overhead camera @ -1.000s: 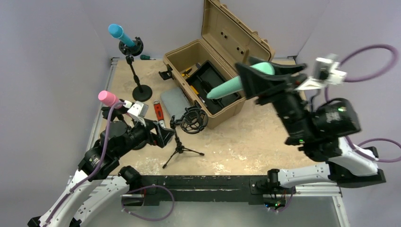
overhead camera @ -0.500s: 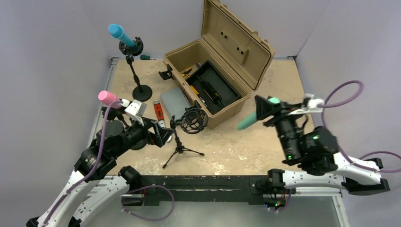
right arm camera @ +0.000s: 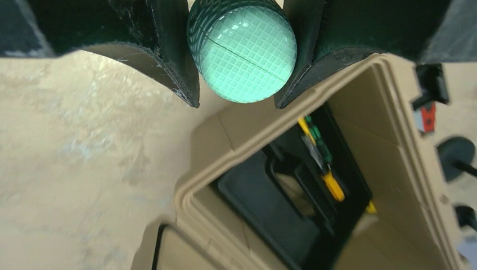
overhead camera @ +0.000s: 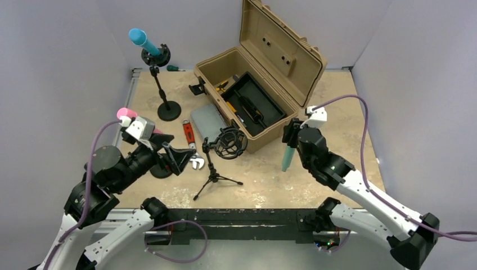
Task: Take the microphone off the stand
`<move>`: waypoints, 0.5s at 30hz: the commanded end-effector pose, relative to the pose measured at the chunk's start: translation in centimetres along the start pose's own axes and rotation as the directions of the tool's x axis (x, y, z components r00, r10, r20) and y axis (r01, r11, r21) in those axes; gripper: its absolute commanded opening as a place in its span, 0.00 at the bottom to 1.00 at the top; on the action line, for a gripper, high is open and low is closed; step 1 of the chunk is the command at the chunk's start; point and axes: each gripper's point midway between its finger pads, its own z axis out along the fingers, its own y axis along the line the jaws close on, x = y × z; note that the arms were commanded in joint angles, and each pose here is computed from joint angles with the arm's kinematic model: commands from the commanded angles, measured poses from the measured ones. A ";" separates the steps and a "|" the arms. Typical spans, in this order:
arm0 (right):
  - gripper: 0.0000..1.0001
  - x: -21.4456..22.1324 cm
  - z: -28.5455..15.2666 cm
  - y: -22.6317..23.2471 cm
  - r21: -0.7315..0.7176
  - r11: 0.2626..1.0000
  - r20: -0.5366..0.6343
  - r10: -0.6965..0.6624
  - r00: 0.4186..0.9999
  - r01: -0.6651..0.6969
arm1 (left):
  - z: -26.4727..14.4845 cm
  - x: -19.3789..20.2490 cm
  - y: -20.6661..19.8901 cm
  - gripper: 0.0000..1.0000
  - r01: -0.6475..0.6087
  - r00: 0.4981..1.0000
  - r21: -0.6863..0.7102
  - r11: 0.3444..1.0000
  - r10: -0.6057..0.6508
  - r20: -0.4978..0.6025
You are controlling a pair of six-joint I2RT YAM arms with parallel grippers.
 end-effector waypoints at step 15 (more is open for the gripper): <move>0.00 7.6 7.6 -6.2 -0.057 0.887 -0.270 0.428 0.863 -0.458 | 1.0 -10.9 -3.5 1.00 -0.286 0.929 0.077 0.955 0.257 0.268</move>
